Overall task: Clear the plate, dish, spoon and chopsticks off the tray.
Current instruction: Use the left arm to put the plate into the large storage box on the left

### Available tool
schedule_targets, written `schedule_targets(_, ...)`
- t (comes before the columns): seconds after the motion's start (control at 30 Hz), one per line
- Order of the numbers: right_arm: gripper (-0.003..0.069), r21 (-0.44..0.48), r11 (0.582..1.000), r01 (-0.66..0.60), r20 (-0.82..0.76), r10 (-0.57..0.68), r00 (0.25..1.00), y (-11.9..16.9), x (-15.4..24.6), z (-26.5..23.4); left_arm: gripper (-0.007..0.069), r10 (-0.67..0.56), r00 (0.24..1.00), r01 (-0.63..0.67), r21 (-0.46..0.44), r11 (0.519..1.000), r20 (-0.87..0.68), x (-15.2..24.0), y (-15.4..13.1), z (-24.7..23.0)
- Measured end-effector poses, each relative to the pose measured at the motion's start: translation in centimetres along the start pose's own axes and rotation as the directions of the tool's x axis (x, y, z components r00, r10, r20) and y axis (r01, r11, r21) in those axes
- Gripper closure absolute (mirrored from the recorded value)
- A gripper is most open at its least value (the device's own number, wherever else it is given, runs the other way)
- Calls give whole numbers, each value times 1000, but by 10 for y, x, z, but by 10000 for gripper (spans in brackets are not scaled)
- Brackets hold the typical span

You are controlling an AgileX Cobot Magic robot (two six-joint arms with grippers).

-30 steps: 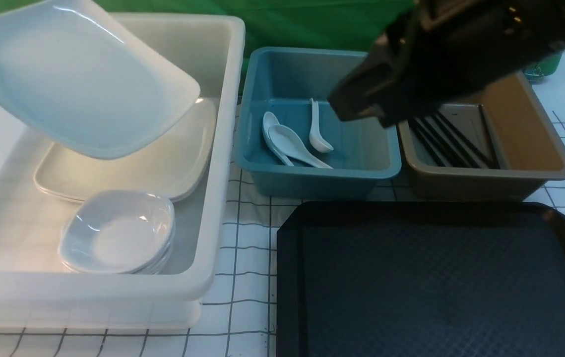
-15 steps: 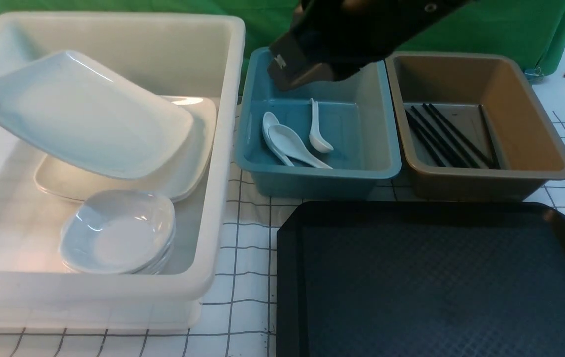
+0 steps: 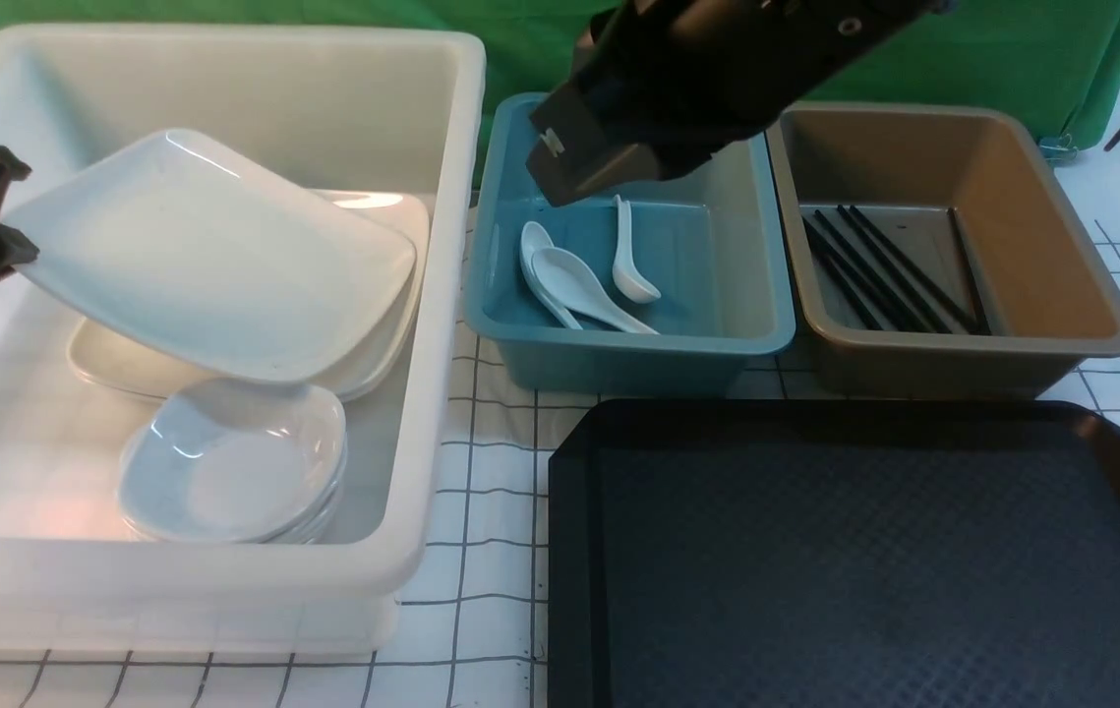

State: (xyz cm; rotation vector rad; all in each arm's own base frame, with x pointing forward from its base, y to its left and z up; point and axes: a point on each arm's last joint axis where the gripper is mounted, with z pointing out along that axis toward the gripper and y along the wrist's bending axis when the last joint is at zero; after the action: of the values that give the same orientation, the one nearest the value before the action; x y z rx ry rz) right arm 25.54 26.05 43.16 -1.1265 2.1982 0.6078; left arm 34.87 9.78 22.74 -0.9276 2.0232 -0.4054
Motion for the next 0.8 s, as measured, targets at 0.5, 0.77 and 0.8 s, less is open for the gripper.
schedule_targets(0.5,650,-19,1000,-7,-2,7,1000,2,0,0,94,129,977,-128,17,992,-172,18,5,8)
schedule_targets(0.77,650,-30,999,-11,-1,11,1000,3,0,0,84,162,957,-150,65,987,-240,25,1,6)
schedule_targets(0.8,650,-31,999,-11,-1,11,1000,3,0,0,106,176,951,-160,82,984,-255,25,0,4)
